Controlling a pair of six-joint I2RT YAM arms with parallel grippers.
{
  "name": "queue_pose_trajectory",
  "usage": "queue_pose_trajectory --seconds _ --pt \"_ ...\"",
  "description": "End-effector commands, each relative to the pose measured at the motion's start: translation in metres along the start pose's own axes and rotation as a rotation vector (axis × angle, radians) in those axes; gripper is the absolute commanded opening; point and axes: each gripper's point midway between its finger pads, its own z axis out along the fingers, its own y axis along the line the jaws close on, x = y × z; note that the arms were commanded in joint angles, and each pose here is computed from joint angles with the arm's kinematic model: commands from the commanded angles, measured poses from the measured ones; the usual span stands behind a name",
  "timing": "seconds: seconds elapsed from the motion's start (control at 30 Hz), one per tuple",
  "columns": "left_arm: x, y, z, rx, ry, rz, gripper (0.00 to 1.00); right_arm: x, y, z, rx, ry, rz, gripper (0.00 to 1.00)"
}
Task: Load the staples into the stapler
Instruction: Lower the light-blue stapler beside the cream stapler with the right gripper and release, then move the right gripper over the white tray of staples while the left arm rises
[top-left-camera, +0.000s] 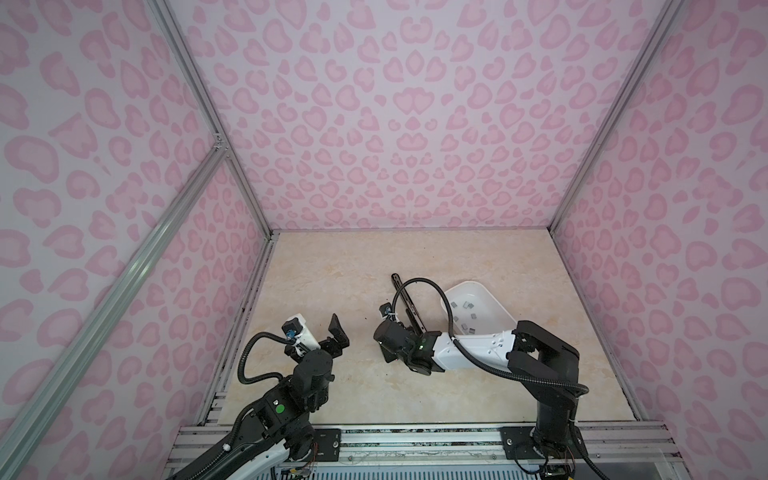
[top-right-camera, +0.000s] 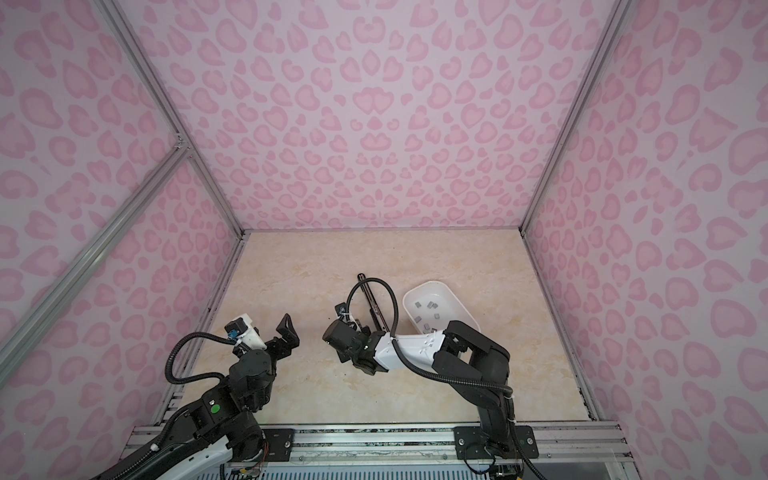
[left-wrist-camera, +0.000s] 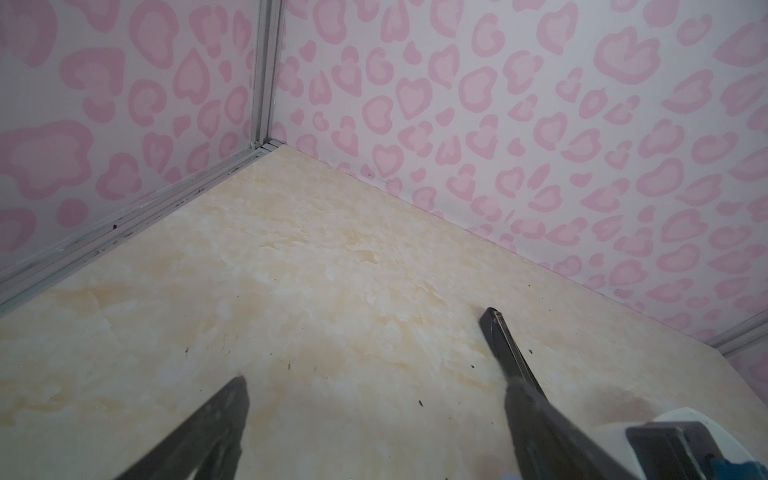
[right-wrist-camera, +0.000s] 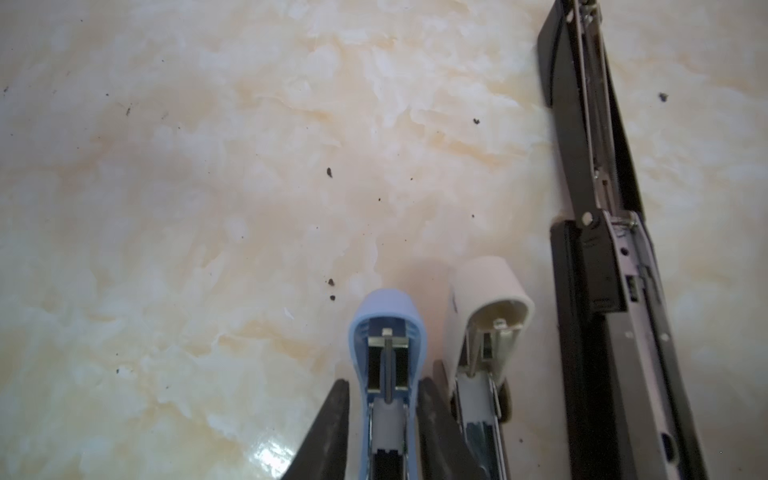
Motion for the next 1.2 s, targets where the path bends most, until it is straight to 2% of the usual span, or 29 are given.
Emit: queue_pose_trajectory --seconds 0.0,0.37,0.57,0.63,0.73,0.8,0.83,0.93,1.03,1.1,1.13,1.17 --pt "-0.002 0.0 0.0 0.0 -0.01 -0.016 0.97 0.0 -0.001 0.006 0.018 -0.001 0.004 0.29" --pt "-0.001 -0.001 0.001 -0.002 -0.007 -0.011 0.97 -0.002 0.001 0.006 0.017 -0.011 0.005 0.26" --pt "-0.002 -0.001 0.0 -0.003 0.003 0.004 0.97 -0.02 -0.015 -0.026 0.041 -0.077 0.018 0.26" --pt "0.002 0.0 -0.002 -0.008 0.053 -0.009 0.97 -0.024 -0.028 -0.042 0.068 -0.101 0.021 0.27" --pt "0.02 -0.014 -0.012 0.065 0.23 -0.094 0.97 -0.029 -0.068 -0.075 0.181 -0.133 0.023 0.28" --pt "0.026 -0.033 -0.016 0.15 0.298 -0.052 1.0 -0.025 -0.1 -0.091 0.248 -0.135 0.051 0.28" --pt "0.032 -0.036 -0.018 0.168 0.333 -0.005 0.97 -0.021 -0.117 -0.097 0.274 -0.12 0.074 0.28" --pt "0.057 -0.02 -0.019 0.101 0.438 0.115 0.95 -0.007 -0.162 -0.112 0.338 -0.08 0.125 0.27" --pt "0.072 -0.004 -0.015 0.03 0.468 0.246 0.91 0.014 -0.204 -0.12 0.411 -0.033 0.175 0.27" --pt "0.08 0.016 -0.013 -0.066 0.47 0.268 0.9 0.027 -0.219 -0.117 0.409 -0.012 0.206 0.27" --pt "0.086 0.019 -0.013 -0.073 0.483 0.263 0.89 0.037 -0.225 -0.113 0.394 0.02 0.229 0.27" --pt "0.091 0.014 -0.014 -0.047 0.501 0.261 0.83 0.045 -0.229 -0.11 0.382 0.044 0.247 0.27"
